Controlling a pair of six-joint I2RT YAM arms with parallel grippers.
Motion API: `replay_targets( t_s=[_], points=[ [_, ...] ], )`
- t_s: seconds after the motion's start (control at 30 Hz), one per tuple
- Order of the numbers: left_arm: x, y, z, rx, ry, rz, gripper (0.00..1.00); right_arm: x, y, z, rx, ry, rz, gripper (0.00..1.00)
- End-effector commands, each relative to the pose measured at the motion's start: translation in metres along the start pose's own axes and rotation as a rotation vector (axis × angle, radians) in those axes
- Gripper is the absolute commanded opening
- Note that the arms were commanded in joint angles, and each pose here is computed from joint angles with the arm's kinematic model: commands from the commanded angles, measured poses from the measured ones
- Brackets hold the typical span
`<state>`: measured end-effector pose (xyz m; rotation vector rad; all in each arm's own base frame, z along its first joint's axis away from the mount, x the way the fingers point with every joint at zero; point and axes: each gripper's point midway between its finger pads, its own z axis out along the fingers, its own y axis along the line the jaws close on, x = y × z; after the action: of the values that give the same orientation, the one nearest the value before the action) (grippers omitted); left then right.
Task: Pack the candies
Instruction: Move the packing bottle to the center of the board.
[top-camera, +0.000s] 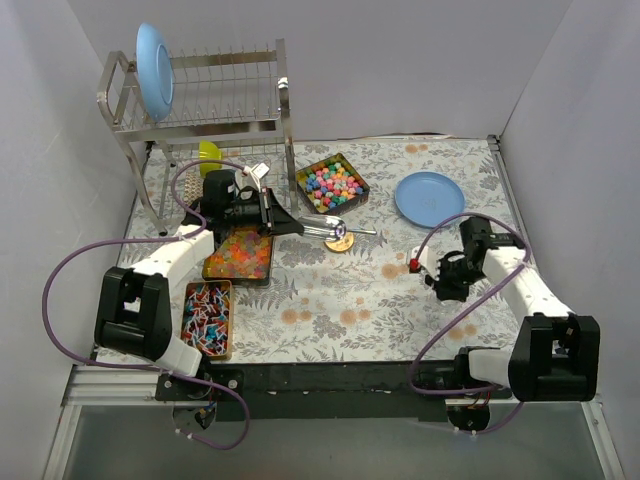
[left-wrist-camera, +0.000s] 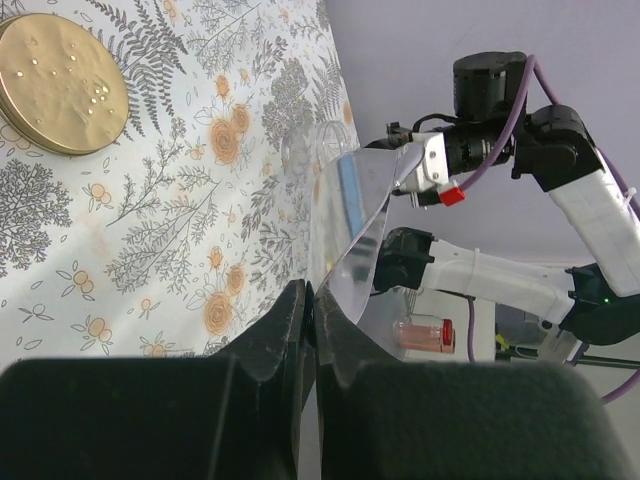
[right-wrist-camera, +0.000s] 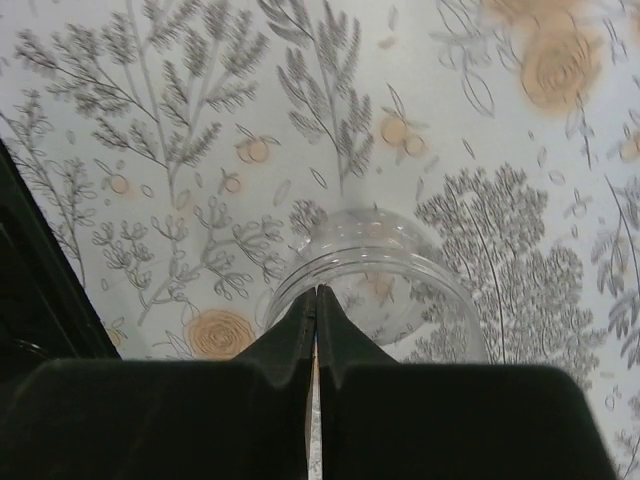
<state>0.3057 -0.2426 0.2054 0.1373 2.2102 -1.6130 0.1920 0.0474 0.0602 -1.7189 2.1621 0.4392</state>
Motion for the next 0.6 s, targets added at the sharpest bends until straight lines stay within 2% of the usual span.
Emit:
replay_targets(
  t_s=[0.0,0.2,0.57],
  points=[
    [-0.001,-0.01,-0.009,0.011,-0.024,0.054,0.0,-0.034,0.034,0.008,-0.126,-0.072,-0.042,0.04],
    [-0.004,-0.008,-0.01,0.005,-0.029,0.059,0.0,-0.072,0.078,0.03,-0.266,-0.099,-0.134,0.05],
    [-0.009,0.008,-0.022,-0.078,-0.063,0.06,0.0,-0.136,0.108,0.05,-0.369,-0.195,-0.278,0.05]
  ],
)
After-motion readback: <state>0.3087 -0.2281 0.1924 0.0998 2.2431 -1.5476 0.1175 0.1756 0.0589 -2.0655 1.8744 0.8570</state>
